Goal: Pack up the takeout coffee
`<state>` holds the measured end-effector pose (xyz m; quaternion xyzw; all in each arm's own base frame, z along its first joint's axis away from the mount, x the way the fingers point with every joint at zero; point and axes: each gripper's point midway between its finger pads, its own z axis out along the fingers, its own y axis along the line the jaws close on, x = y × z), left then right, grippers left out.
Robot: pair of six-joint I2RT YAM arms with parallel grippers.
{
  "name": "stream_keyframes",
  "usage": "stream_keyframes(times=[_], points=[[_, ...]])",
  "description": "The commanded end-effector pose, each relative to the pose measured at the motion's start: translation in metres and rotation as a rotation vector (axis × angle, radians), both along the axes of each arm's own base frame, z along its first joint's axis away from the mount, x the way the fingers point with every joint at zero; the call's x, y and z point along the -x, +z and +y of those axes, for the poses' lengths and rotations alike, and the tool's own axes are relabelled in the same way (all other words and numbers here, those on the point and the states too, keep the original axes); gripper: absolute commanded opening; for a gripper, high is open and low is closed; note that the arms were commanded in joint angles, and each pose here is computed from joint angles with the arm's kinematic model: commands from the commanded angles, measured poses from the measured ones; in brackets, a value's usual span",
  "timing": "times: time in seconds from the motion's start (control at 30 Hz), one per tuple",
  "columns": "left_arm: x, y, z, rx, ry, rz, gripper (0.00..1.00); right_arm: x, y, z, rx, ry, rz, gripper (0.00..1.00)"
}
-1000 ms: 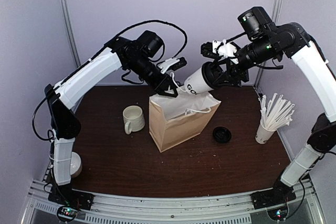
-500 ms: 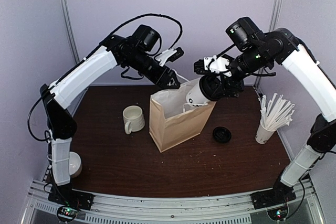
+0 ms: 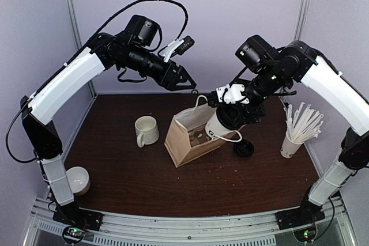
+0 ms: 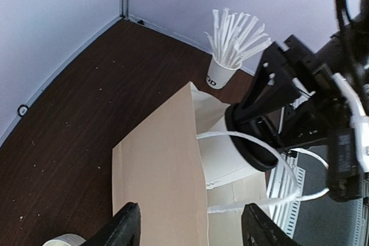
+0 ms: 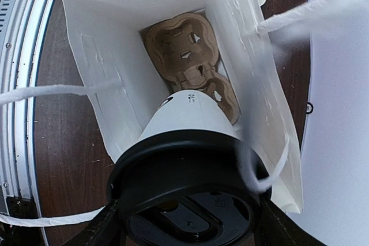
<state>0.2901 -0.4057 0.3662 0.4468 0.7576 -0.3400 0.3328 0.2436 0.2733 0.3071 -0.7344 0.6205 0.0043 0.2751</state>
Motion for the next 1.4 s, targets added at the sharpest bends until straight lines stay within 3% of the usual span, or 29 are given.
stream_keyframes(times=[0.0,0.1,0.23,0.4,0.63,1.1,1.37], points=[[0.027,0.037,0.004,0.108,-0.06,-0.069,0.63,0.018,-0.006,-0.005,0.067,0.067,-0.011,0.7],[0.015,0.033,0.025,0.07,0.043,-0.153,0.67,0.031,-0.013,-0.004,0.104,0.121,0.008,0.7],[-0.017,0.003,0.045,0.026,0.156,-0.14,0.69,0.038,-0.025,-0.001,0.143,0.158,0.014,0.69],[-0.074,-0.06,0.056,-0.073,0.326,-0.151,0.69,0.014,-0.028,0.015,0.129,0.093,-0.074,0.68],[-0.111,-0.106,0.029,-0.102,0.308,-0.075,0.67,-0.015,-0.025,0.025,0.115,0.006,-0.18,0.67],[-0.108,-0.149,0.0,-0.051,0.218,0.062,0.66,0.021,-0.056,-0.007,0.205,0.057,-0.069,0.67],[-0.105,-0.168,-0.011,-0.052,0.167,0.119,0.66,0.036,-0.06,0.0,0.239,0.114,-0.117,0.65]])
